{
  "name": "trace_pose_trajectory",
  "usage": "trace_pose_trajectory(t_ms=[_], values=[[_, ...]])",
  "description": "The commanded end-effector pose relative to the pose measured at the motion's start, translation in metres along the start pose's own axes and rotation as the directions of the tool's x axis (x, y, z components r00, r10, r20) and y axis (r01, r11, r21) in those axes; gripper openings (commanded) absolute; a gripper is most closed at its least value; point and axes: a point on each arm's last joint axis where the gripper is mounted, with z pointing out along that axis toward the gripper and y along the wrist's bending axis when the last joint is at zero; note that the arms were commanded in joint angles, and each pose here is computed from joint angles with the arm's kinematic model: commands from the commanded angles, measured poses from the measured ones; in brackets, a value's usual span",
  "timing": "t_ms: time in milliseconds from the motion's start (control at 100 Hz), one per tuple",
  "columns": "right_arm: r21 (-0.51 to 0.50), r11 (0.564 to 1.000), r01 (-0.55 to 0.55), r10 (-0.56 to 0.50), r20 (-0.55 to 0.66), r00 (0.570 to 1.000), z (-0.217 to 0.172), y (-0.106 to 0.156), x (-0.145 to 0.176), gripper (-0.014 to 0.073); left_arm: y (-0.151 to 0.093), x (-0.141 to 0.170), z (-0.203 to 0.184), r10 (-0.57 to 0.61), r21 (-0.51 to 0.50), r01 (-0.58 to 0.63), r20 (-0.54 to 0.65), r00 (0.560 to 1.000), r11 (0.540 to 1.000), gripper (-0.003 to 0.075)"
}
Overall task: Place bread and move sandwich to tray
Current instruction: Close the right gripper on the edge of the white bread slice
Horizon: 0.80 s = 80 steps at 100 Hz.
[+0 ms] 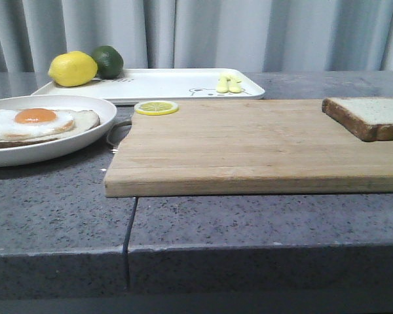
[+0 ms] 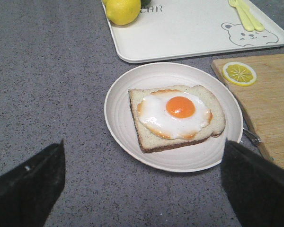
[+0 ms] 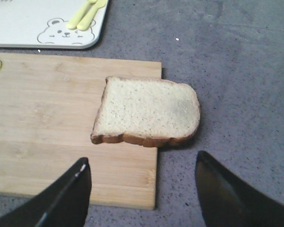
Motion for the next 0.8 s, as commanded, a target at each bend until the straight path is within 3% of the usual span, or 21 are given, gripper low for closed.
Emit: trace_pose_trajectory(t_ms=[0,370,590,790], values=[[-0.013,0.999,-0.041,0.042,0.122,0.992,0.002,-0.002,-0.022,0.0479,-0.002,-0.015,-0.004,-0.023,0.007,0.022,0.089,0.996,1.000,0.0619],[0.003,0.975,-0.224,0.223,0.077,0.972,0.052,-0.041,-0.029,0.0479,-0.002,-0.015,-0.004,-0.023,0.007,0.022,0.089,0.996,1.000,0.0619],[-0.006,0.930,-0.366,0.366,0.050,0.929,0.075,-0.065,-0.025,0.0479,-0.001,-0.015,-0.004,-0.023,0.007,0.022,0.090,0.996,1.000,0.0619],[-0.042,0.902,-0.429,0.430,0.029,0.902,0.093,-0.075,-0.022,0.0479,-0.001,-0.015,-0.004,-0.023,0.007,0.022,0.090,0.996,1.000,0.0619]])
